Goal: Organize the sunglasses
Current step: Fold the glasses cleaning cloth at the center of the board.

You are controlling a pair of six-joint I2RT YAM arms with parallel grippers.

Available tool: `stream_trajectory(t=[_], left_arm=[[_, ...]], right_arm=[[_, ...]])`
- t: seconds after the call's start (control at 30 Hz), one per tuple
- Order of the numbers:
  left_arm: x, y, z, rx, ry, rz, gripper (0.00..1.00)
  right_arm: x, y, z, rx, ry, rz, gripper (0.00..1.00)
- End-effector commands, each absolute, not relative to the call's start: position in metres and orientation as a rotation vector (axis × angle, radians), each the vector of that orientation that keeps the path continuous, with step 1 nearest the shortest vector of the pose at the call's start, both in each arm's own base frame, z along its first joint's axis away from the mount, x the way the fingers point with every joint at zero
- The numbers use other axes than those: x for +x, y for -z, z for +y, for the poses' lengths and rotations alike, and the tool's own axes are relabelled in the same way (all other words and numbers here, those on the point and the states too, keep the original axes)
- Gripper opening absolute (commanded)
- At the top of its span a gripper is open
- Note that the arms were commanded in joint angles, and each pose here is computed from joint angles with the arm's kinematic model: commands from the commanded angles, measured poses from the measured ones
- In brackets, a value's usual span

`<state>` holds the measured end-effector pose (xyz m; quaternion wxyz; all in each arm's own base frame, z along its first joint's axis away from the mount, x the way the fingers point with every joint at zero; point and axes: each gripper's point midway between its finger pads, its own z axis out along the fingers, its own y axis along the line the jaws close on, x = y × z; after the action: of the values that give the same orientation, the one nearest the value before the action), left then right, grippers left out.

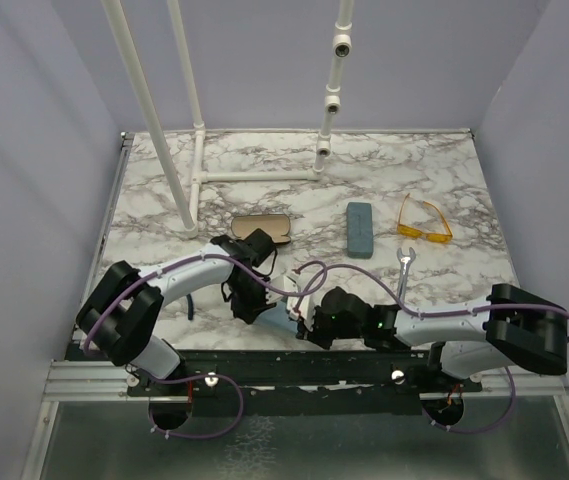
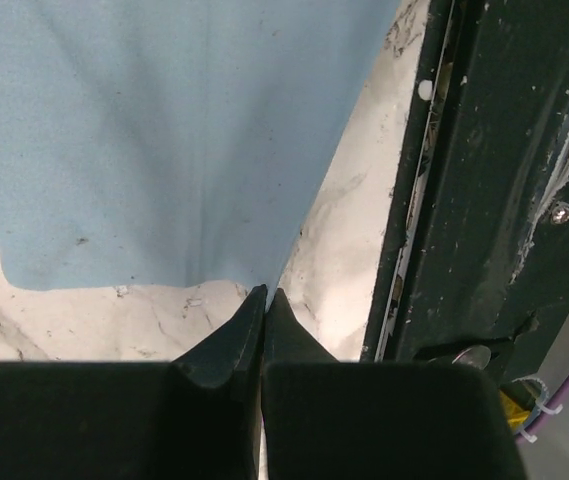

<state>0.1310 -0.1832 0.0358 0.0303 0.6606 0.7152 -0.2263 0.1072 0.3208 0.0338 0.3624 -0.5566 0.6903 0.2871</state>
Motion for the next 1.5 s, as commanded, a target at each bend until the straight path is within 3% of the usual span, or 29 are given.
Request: stream_trajectory(t=[0.0, 0.27, 1.03, 1.47], left_arm=[[0.115, -0.032, -0.173, 2.166, 0.716, 2.177, 0.0], [0.114, -0.027, -0.177, 2.15, 0.758, 2.233, 0.0], [0.169, -0.027, -0.181, 1.9, 0.618, 2.324, 0.0], [0.18, -0.023, -0.185, 1.88, 0.579, 2.333, 0.0]], right_arm=[[0.093, -0.033, 0.314, -1.473, -0.803, 1.834, 0.01], [0.112, -0.038, 0.323, -1.394, -0.73, 1.87, 0.01], [0.171, -0.046, 0.321, -1.305, -0.469, 2.0, 0.01], [0.181, -0.038, 0.314, -1.271, -0.395, 2.101, 0.0]])
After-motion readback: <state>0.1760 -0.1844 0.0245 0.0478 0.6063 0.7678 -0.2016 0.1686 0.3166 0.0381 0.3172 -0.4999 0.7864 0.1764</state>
